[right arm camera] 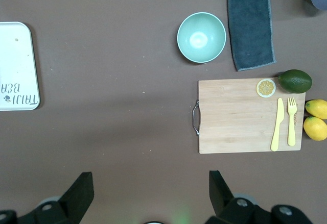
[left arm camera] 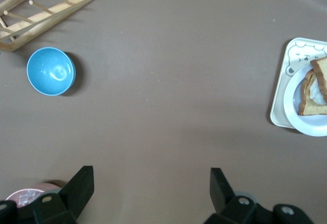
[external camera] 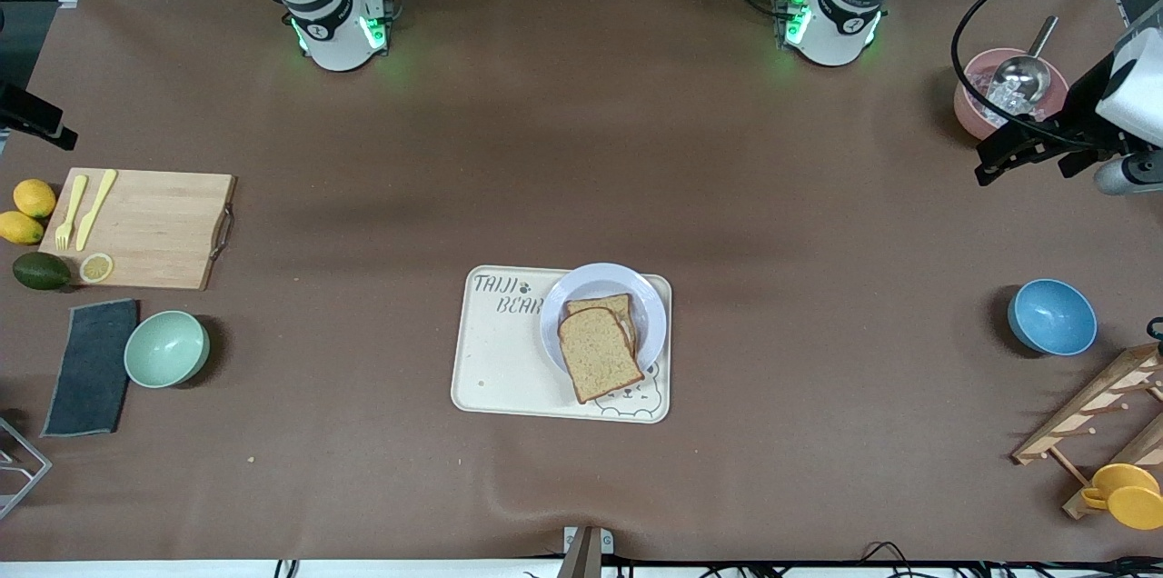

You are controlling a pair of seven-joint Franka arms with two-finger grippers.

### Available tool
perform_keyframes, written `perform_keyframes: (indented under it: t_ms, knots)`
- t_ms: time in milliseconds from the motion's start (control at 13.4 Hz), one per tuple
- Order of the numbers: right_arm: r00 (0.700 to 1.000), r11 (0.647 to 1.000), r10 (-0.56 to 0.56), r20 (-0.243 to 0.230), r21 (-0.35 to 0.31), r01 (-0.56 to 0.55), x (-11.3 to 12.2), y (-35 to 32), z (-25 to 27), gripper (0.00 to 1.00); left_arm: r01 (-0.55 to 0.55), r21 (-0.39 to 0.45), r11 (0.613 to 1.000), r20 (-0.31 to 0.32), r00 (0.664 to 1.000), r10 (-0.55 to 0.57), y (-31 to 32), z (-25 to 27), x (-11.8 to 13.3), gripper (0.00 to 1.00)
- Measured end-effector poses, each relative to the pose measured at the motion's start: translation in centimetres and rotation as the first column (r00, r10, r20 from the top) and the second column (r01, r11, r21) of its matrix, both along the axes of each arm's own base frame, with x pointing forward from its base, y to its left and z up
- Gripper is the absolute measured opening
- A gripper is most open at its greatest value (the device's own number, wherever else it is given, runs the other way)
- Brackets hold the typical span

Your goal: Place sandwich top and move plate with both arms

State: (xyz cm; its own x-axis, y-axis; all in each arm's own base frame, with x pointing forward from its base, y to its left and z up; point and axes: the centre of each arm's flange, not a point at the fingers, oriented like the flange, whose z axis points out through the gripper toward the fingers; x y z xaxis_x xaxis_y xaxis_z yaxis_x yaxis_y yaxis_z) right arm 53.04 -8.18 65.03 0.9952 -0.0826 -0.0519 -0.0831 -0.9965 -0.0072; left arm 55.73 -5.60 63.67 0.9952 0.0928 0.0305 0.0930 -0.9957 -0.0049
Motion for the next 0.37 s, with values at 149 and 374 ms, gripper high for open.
perform_keyframes:
  t_ms: [149,374]
  knots:
    - [1.0,1.0,0.0,0.0,0.0,0.0,0.0,0.0,0.0,1.0,0.0,0.002,1.0,-0.019,1.0,0.0,0.0,-0.15,-0.21,1.0]
    - [1.0,1.0,0.0,0.0,0.0,0.0,0.0,0.0,0.0,1.0,0.0,0.005,1.0,-0.048,0.999,0.0,0.03,-0.23,-0.59,1.0]
